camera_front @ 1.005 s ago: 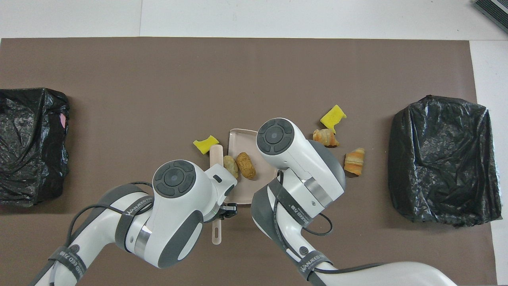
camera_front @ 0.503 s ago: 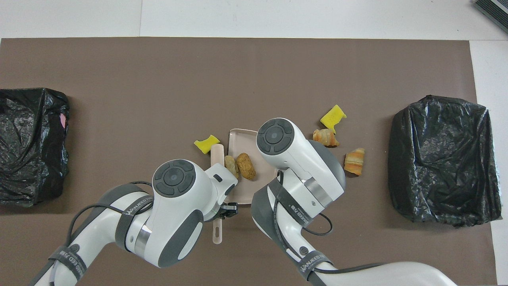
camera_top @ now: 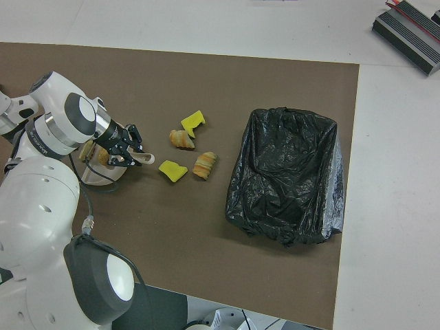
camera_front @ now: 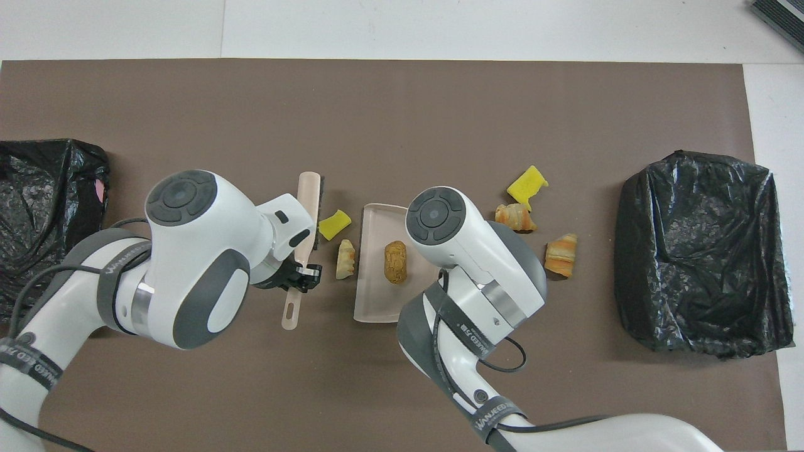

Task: Sweep and dump trash in bin
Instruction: 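Sweep the bread and sponge into the dustpan with the left gripper's brush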

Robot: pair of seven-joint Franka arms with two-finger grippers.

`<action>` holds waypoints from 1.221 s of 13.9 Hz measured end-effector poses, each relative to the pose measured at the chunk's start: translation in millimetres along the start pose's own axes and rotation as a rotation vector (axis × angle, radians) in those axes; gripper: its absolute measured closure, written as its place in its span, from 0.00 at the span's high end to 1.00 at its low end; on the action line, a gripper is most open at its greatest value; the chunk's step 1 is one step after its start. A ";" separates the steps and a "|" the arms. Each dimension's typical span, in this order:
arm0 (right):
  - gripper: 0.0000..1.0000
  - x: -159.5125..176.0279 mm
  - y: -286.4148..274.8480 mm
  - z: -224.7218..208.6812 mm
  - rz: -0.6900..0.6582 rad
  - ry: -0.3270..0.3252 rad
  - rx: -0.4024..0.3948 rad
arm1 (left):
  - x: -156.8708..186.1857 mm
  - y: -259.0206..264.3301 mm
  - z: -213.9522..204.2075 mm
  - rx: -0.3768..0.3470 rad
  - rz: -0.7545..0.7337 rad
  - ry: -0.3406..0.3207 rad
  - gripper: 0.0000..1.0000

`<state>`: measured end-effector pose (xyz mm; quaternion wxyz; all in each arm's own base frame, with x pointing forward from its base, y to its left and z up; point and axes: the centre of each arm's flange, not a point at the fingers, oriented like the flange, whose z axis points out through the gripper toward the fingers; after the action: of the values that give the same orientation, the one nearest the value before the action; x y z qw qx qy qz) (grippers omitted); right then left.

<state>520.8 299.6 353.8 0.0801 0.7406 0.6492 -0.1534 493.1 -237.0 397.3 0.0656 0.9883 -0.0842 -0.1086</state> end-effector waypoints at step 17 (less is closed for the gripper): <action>0.32 0.0 0.0 0.0 0.000 0.000 0.000 | -45.8 46.4 60.0 0.054 0.171 -0.130 0.26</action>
<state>520.8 299.6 353.8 0.0801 0.7407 0.6492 -0.1534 428.4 -280.7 355.4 0.0424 0.9699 -0.1751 -0.1641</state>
